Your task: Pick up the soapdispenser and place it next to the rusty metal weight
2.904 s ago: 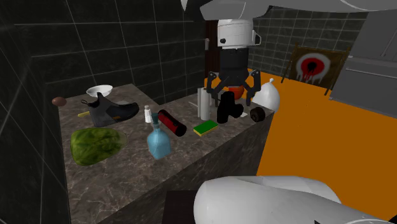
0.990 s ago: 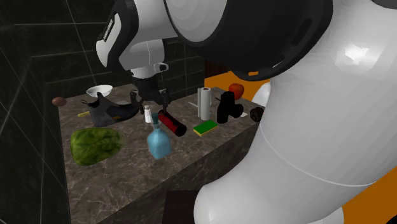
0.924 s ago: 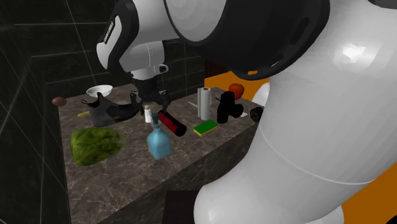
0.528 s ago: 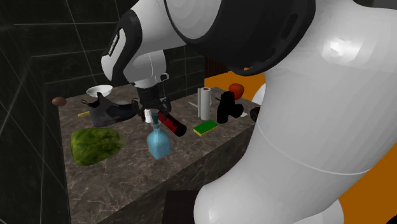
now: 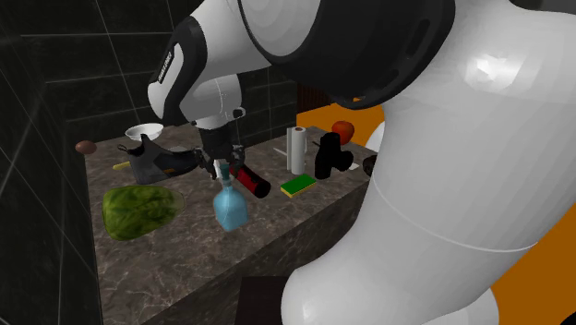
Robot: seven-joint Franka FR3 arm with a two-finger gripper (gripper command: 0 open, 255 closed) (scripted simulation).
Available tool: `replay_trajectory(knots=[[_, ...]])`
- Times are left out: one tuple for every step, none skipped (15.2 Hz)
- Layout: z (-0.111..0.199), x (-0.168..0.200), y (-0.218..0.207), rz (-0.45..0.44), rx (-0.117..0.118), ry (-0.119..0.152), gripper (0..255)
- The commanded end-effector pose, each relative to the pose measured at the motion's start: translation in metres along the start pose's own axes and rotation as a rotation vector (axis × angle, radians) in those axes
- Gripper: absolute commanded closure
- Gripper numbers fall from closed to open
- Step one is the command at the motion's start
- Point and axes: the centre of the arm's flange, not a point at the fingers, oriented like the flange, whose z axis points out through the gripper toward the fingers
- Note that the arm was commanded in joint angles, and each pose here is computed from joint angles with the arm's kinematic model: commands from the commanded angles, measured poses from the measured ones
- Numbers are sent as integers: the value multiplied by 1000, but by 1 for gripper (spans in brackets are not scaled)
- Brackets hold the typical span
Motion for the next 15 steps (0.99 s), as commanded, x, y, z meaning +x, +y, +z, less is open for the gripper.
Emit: replay_trajectory(knots=[[0,0,0,0,0,0,255],[0,0,0,0,0,0,255],[0,0,0,0,0,0,255],[0,0,0,0,0,0,255],[0,0,0,0,0,0,255],[0,0,0,0,0,0,255],[0,0,0,0,0,0,255],[0,0,0,0,0,0,255],[0,0,0,0,0,0,255],[-5,0,0,0,0,0,255],[-11,0,1,0,0,0,255],[-16,0,1,0,0,0,255],[-21,0,1,0,0,0,255],[-26,0,1,0,0,0,255],[-32,0,2,0,0,0,255]])
